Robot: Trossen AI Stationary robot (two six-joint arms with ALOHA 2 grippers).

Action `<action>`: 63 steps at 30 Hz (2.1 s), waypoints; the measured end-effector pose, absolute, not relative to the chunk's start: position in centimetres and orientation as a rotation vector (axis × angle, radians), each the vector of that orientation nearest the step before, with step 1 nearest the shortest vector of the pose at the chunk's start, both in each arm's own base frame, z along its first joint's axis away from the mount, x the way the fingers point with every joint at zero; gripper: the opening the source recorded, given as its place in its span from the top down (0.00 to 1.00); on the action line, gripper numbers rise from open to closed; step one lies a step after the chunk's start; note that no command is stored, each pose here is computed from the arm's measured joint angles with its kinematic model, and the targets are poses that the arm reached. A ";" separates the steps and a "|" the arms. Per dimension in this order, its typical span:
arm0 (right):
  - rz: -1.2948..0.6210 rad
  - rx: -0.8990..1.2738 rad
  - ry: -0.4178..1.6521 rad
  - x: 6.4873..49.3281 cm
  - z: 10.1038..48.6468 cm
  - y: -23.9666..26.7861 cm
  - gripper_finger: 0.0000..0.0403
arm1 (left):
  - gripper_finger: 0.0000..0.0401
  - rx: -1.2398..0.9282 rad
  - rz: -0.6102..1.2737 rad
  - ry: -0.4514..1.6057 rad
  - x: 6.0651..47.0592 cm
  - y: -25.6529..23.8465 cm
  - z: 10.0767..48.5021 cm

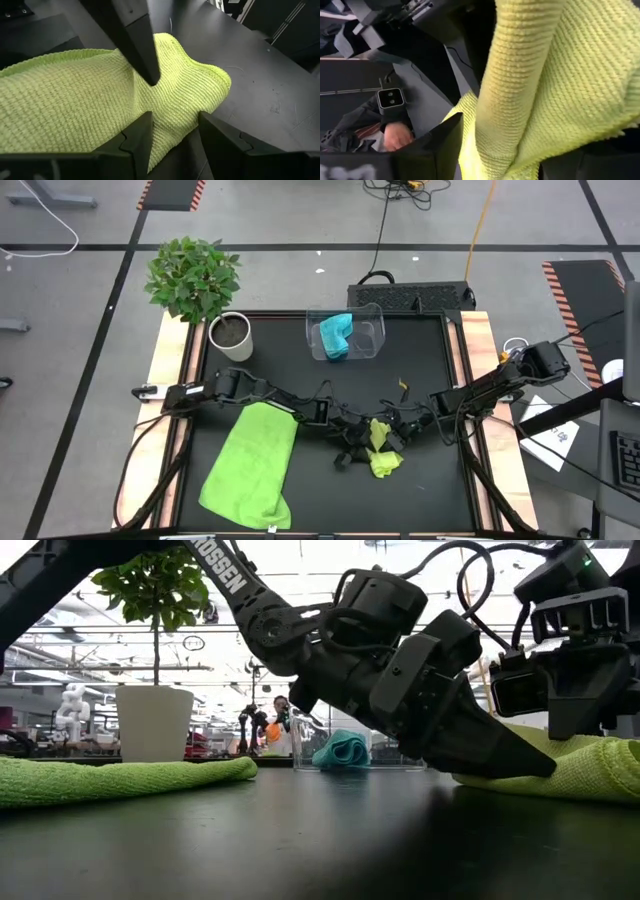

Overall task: Fold microfiber towels
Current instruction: Put the folded light green microfiber cloth into the transparent bin

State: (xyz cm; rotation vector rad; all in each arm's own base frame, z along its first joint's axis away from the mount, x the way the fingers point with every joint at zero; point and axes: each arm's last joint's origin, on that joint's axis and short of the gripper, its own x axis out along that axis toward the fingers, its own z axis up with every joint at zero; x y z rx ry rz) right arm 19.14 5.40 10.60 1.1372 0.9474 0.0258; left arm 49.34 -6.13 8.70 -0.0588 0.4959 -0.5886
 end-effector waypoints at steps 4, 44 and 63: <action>0.025 1.110 0.945 19.2 10.5 5.1 0.61 | 0.59 -0.058 -0.586 0.498 49.3 -6.1 8.7; 0.262 0.787 0.462 20.5 15.2 3.7 1.00 | 0.59 0.120 -0.257 0.553 36.9 -8.4 14.8; 0.274 0.695 0.328 24.8 25.5 -8.1 1.00 | 0.59 0.128 -0.226 0.572 31.3 -7.7 11.4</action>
